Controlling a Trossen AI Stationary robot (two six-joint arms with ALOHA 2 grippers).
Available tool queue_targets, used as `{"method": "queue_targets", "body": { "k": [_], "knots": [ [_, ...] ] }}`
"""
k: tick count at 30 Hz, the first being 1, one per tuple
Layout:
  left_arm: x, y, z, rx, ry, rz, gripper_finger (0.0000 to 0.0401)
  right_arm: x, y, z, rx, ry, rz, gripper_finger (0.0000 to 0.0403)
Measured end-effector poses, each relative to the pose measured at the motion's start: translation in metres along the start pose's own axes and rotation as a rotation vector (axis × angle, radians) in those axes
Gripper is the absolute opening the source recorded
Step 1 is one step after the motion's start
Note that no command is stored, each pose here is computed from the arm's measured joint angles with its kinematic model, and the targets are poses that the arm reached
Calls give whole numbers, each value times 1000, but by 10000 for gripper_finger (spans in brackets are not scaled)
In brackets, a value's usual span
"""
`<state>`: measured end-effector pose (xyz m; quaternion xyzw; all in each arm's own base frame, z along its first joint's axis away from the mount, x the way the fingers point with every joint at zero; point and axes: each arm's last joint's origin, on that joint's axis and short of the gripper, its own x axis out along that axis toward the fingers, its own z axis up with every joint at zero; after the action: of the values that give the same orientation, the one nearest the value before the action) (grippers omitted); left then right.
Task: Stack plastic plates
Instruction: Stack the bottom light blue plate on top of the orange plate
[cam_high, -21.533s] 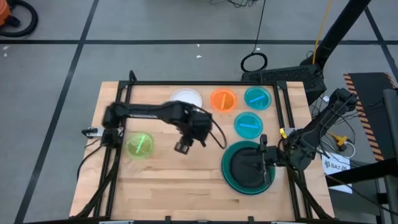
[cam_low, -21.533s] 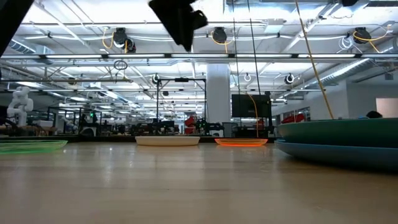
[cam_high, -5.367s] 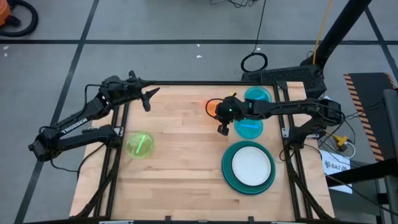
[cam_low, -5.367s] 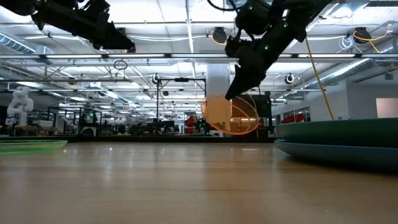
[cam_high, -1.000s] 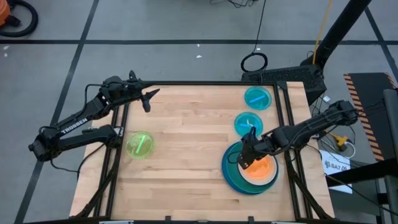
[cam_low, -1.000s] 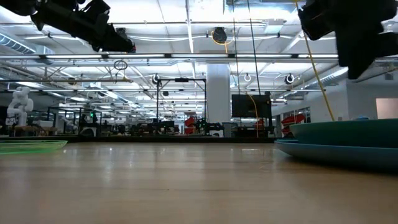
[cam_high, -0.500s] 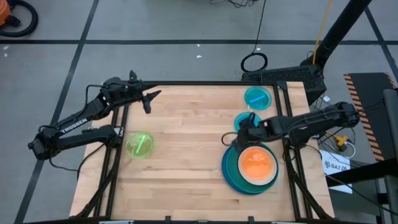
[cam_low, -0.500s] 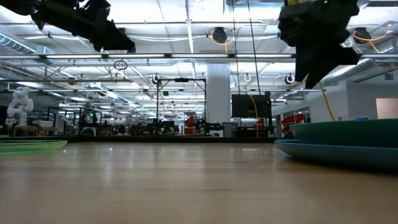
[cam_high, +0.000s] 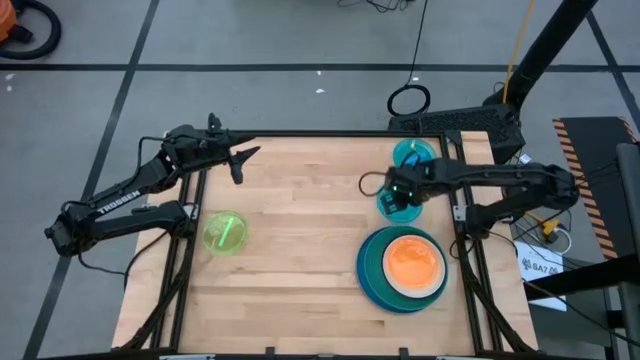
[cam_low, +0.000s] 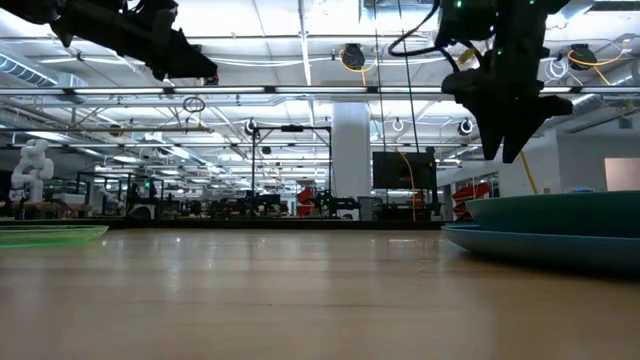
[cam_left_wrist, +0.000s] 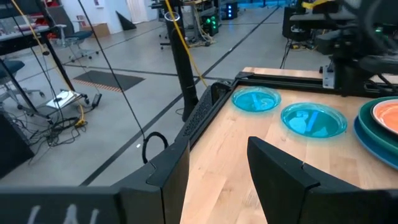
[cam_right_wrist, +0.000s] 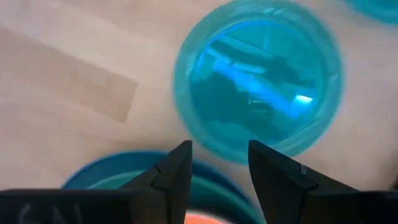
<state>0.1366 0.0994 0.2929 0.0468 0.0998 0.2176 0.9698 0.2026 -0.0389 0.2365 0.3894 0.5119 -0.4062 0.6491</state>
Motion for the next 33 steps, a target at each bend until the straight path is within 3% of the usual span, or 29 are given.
{"method": "queue_targets", "body": {
  "k": [15,26,33],
  "knots": [
    [0,0,0,15,0,0,170,8,-46,52,59,5,-50,148],
    [0,0,0,31,1,0,170,51,-70,56,79,168,-154,148],
    [0,0,0,38,3,0,170,69,-73,62,65,187,-165,148]
  ]
}}
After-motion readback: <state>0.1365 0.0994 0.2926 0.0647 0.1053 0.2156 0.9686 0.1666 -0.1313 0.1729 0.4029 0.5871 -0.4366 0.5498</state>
